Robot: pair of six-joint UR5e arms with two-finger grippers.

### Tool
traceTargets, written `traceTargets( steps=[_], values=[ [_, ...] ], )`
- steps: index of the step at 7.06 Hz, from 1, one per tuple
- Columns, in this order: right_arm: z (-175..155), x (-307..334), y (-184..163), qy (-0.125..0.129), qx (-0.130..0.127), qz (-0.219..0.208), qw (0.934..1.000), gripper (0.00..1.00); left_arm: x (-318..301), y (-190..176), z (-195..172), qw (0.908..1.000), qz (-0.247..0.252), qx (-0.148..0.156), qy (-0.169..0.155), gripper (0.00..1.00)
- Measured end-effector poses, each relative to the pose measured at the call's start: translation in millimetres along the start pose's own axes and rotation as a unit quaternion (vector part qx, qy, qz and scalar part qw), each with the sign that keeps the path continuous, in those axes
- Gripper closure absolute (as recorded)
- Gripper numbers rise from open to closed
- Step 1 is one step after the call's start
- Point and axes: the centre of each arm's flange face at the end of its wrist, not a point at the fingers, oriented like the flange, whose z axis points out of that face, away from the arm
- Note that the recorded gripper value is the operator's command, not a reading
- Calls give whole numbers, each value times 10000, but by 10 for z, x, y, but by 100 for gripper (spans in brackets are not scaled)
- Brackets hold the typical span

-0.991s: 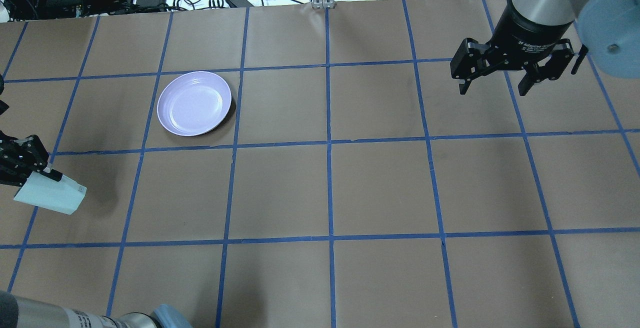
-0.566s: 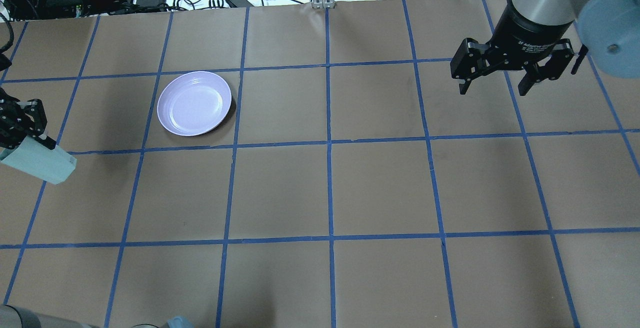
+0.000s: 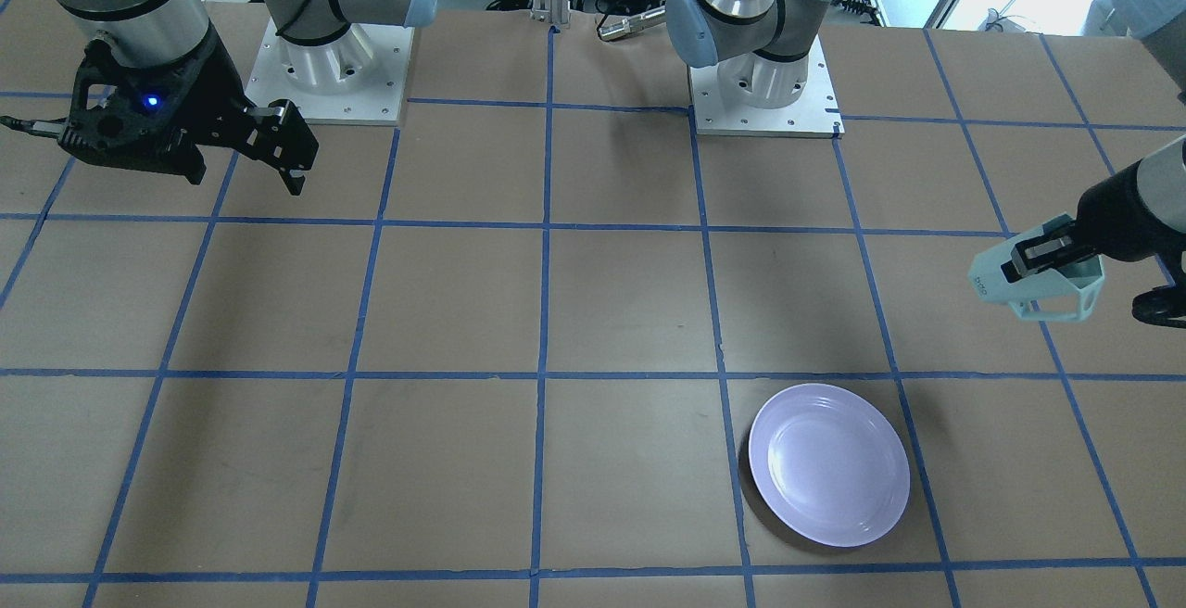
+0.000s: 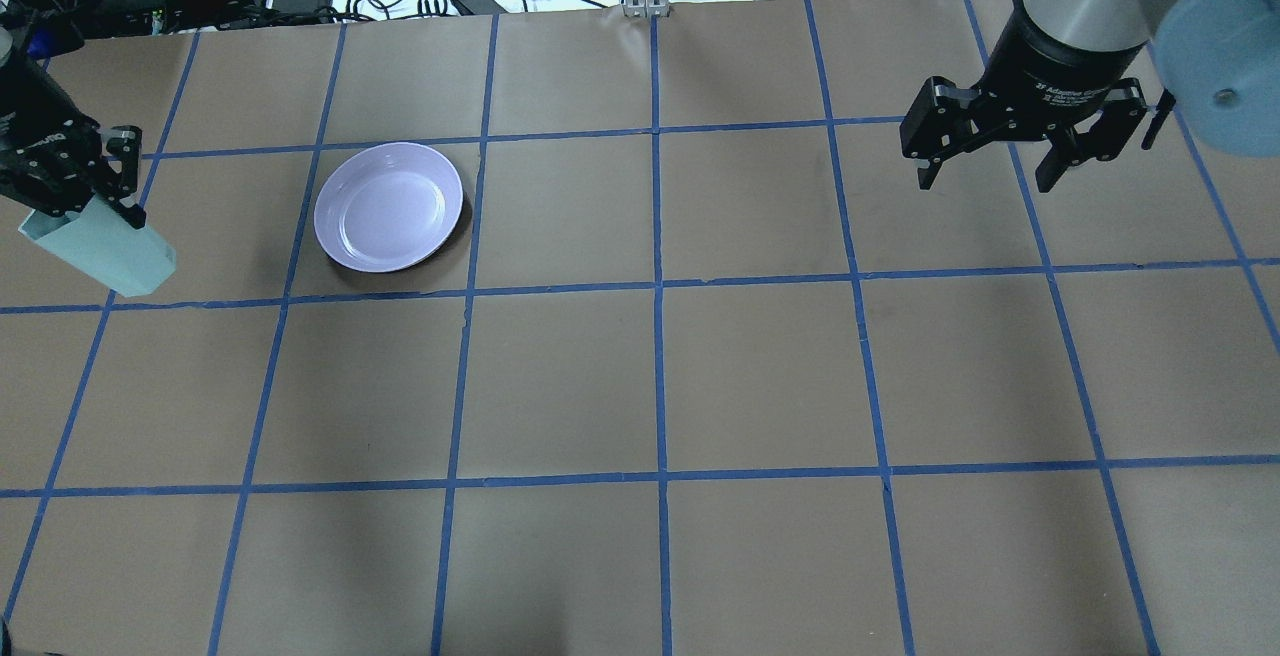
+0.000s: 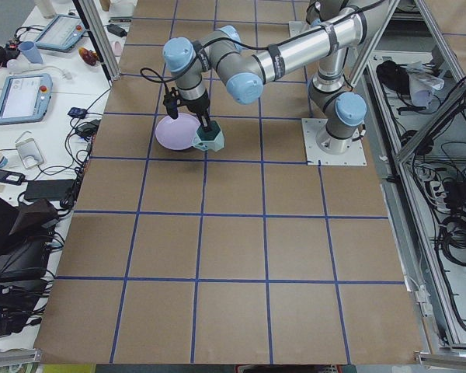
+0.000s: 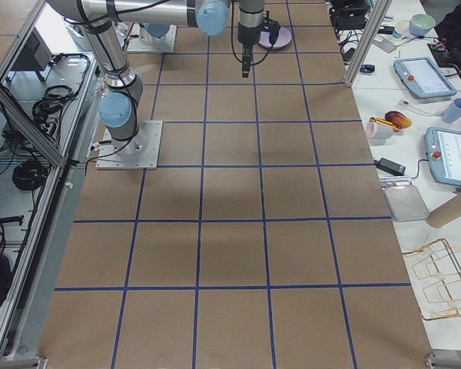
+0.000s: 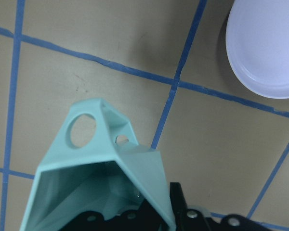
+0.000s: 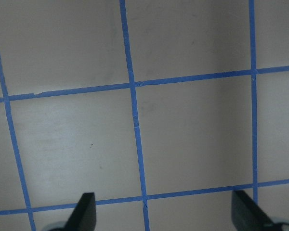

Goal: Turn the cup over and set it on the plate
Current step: 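Carry the upright mug with the left gripper over the white plate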

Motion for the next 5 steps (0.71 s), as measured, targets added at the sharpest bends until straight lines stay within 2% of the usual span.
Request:
traceTargets(
  steps=[2,5],
  values=[
    [-1,0,0,-1,1,0,10000,0,409,-56,-181,9995,74,281,-118,100],
    [-4,0,2,0,4,0,10000,0,954,-200,-123,9969,252,726,-149,100]
  ],
)
